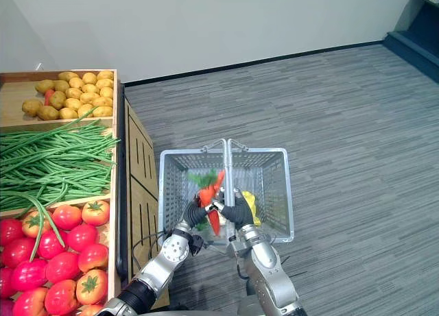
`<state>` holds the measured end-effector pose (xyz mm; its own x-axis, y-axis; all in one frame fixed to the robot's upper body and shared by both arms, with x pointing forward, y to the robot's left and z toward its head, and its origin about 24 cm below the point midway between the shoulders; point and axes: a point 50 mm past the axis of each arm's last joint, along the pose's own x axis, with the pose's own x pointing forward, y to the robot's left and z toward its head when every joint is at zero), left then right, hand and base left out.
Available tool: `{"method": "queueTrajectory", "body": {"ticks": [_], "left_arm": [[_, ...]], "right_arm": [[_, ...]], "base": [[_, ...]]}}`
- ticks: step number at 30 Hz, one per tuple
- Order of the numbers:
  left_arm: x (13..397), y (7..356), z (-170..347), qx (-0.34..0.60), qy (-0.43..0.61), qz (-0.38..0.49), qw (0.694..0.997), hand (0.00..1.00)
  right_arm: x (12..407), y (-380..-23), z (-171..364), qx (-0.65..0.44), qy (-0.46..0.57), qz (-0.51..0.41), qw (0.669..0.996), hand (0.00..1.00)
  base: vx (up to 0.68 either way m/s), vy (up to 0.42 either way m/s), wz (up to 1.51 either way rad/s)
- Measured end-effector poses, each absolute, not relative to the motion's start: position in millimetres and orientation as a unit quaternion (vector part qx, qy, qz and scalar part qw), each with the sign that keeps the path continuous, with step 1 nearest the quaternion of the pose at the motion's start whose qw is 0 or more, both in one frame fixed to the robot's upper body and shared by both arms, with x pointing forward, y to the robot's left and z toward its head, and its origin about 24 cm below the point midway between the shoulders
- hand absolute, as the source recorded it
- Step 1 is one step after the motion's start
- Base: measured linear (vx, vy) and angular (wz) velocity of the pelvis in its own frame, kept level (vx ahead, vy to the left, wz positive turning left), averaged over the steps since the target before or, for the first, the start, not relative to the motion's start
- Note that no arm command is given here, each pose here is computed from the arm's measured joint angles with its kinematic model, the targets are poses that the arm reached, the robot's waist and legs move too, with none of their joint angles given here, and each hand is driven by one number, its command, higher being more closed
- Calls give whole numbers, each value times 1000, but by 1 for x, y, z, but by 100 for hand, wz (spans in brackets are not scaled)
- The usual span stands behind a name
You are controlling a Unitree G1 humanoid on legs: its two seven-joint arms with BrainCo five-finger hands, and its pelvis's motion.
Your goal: Pick vegetable in the basket
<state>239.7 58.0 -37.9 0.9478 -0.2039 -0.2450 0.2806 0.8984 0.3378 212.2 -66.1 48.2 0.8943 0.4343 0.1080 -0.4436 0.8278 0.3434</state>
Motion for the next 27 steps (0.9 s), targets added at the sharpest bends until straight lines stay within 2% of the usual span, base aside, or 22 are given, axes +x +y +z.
{"method": "queueTrajectory", "body": {"ticks": [11, 18, 22, 27], "left_arm": [[241, 50, -27, 176, 79, -154, 969, 0], [234, 53, -5, 131, 36, -159, 978, 0], [225, 75, 16, 15, 9, -131, 991, 0], [216, 99, 24, -66, -2, -99, 993, 0]], "right_arm": [[213, -78, 45, 140, -16, 204, 969, 100], [219, -124, 38, 43, -19, 100, 994, 100], [223, -163, 41, -1, -27, 1, 1000, 100], [220, -188, 42, -26, -28, -59, 997, 100]], "base": [[-6, -10, 2], [0, -1, 2], [-19, -24, 5], [-23, -16, 5]]}}
